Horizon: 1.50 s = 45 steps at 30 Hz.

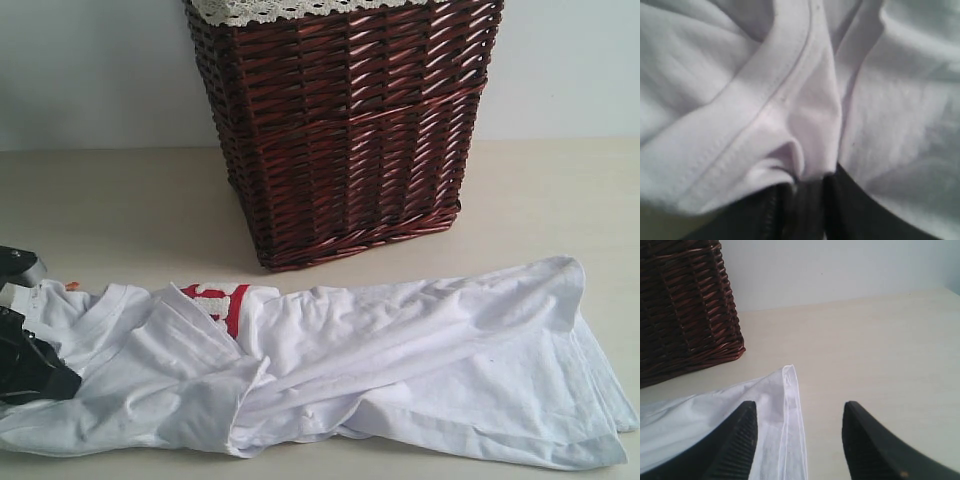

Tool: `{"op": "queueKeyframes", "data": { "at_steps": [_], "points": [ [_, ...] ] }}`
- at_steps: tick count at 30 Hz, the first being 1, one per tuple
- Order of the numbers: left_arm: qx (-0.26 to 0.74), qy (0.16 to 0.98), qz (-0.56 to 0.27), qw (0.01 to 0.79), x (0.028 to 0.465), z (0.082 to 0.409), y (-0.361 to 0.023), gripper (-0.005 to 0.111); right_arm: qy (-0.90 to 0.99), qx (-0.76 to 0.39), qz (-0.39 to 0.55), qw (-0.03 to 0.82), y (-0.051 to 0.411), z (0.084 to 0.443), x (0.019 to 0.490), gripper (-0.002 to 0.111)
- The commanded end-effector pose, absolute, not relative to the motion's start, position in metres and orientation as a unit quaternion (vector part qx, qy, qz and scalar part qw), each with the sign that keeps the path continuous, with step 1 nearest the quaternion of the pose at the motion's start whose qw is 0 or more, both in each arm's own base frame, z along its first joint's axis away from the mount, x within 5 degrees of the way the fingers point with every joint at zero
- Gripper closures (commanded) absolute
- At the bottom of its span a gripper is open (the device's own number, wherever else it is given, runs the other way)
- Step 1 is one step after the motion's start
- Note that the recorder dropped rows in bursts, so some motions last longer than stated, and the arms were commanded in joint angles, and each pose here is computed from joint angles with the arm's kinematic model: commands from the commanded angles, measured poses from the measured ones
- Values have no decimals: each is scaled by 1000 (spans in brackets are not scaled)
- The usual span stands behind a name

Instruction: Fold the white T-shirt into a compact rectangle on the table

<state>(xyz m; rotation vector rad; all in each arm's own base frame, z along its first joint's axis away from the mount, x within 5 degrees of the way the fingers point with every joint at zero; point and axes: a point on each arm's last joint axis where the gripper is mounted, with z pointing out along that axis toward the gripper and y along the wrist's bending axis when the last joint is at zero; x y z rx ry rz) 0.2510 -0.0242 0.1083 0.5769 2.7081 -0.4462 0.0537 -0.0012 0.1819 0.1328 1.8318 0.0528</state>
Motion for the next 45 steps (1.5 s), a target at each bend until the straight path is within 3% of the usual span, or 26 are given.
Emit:
{"op": "queueKeyframes", "data": {
  "at_steps": [1, 15, 21, 29, 34, 38, 45],
  "points": [
    [223, 950, -145, 165, 248, 104, -33, 105, 786, 58, 20, 615, -2, 183, 54, 57],
    [166, 955, -35, 244, 247, 126, 3, 107, 786, 58, 20, 615, -2, 183, 54, 57],
    [90, 967, -16, 239, 222, 125, 35, 107, 786, 58, 20, 615, -2, 183, 54, 57],
    [-40, 950, 5, 311, 219, 155, 68, 107, 786, 58, 20, 615, -2, 183, 54, 57],
    [-61, 940, 0, 336, 221, 167, 70, 107, 786, 58, 20, 615, -2, 183, 54, 57],
    [1, 945, -47, 324, 220, 165, 59, 107, 786, 59, 21, 615, -2, 183, 54, 57],
    [-26, 925, -104, 364, 222, 178, 49, 107, 786, 59, 21, 615, -2, 183, 54, 57]
  ]
}}
